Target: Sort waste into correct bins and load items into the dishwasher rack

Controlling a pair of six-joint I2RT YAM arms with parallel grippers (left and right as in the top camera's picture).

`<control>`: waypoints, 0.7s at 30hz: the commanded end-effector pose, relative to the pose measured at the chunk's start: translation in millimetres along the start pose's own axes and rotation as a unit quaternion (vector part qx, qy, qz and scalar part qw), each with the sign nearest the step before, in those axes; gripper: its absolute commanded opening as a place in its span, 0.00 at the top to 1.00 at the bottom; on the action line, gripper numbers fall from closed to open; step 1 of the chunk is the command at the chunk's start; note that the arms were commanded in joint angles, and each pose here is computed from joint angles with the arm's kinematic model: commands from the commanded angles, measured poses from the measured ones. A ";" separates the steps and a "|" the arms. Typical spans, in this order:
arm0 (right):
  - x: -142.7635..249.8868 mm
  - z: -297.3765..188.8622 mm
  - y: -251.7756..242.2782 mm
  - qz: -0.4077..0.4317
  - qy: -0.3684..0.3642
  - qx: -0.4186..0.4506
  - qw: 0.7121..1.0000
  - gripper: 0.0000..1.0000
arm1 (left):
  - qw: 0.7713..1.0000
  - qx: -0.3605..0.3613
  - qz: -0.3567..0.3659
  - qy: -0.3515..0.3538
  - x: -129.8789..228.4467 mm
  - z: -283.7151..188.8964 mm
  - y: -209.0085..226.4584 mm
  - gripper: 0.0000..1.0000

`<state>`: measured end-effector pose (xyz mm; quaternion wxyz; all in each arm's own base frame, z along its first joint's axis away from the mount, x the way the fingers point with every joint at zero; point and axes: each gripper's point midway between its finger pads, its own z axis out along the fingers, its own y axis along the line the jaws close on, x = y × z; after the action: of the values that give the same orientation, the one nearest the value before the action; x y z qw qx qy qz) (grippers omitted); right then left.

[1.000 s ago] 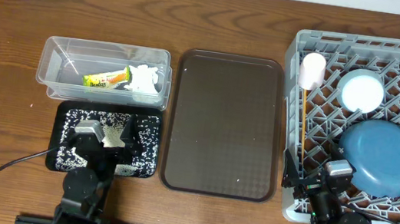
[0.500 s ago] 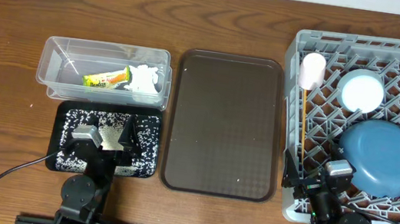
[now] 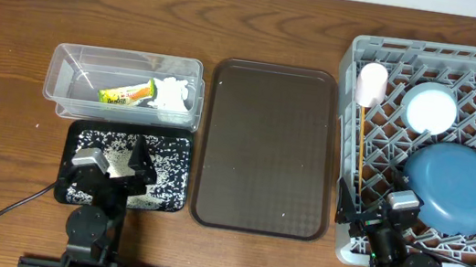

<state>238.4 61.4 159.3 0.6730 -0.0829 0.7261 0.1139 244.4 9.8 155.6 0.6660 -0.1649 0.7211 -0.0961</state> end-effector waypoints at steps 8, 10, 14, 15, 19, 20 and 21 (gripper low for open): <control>0.7 -0.1 -1.0 -0.006 -0.001 0.003 1.000 0.01 | 1.000 -0.021 0.005 0.018 13.5 0.6 10.6 0.06; 0.7 -0.1 -1.0 -0.006 -0.001 0.003 1.000 0.01 | 1.000 -0.017 0.005 0.020 14.3 0.6 8.6 0.06; 0.7 -0.1 -1.0 -0.006 -0.001 0.004 1.000 0.01 | 1.000 -0.015 0.005 0.021 14.7 0.6 7.7 0.06; 0.8 -0.1 -1.0 -0.006 -0.001 0.003 1.000 0.01 | 1.000 -0.015 0.005 0.021 14.7 0.6 7.7 0.06; 0.7 -0.1 -1.0 -0.006 -0.001 0.003 1.000 0.01 | 1.000 -0.015 0.006 0.022 15.1 0.6 7.8 0.06; 0.7 -0.1 -1.0 -0.006 -0.001 0.003 1.000 0.01 | 1.000 -0.015 0.006 0.022 15.2 0.7 7.9 0.05; 0.7 -0.1 -1.0 -0.006 -0.001 0.003 1.000 0.01 | 1.000 -0.015 0.006 0.022 15.3 0.7 7.9 0.06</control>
<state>238.4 61.4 159.3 0.6730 -0.0829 0.7261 0.1139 244.4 9.7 155.8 0.6661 -0.1648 0.7210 -0.0962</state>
